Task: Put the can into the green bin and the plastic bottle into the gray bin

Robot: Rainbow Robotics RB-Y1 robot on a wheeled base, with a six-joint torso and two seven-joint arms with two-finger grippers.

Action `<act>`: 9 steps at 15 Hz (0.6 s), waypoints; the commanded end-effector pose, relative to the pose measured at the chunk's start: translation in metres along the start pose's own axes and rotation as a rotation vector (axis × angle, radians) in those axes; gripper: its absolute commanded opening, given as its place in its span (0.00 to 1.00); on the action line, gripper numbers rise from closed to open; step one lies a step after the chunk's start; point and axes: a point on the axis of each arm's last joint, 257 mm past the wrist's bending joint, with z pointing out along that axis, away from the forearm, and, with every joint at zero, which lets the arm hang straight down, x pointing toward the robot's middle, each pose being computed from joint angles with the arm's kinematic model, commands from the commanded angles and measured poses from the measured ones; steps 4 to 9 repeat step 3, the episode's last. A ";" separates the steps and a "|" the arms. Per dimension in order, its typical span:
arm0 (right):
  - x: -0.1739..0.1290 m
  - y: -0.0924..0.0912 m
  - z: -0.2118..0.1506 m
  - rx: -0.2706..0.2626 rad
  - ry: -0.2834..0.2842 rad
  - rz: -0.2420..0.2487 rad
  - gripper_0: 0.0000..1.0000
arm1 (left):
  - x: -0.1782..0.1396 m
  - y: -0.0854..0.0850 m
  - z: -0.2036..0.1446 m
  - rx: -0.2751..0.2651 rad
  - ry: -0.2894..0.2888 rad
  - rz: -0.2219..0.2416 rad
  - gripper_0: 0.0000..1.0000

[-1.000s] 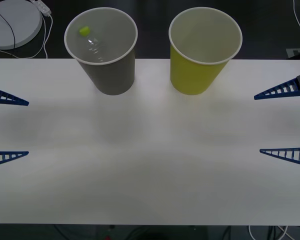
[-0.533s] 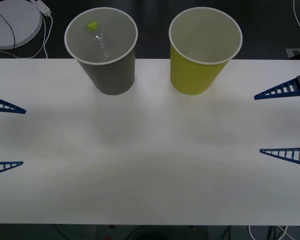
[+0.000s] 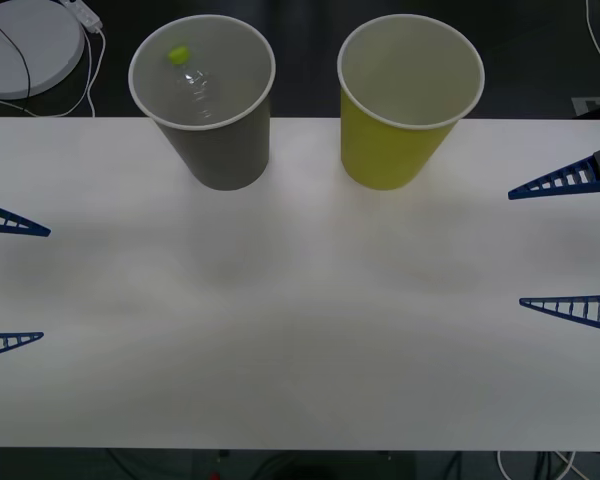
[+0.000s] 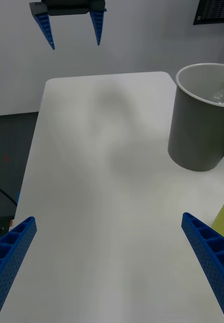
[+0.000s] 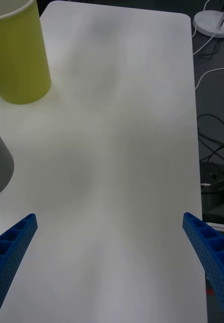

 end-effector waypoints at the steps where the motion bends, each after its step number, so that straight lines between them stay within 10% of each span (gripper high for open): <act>1: 0.000 0.000 0.000 0.000 0.000 0.000 1.00 | 0.000 0.000 0.000 0.000 0.000 0.000 1.00; 9: 0.000 0.000 0.000 0.000 0.000 0.000 1.00 | 0.000 0.000 0.000 0.000 0.000 0.000 1.00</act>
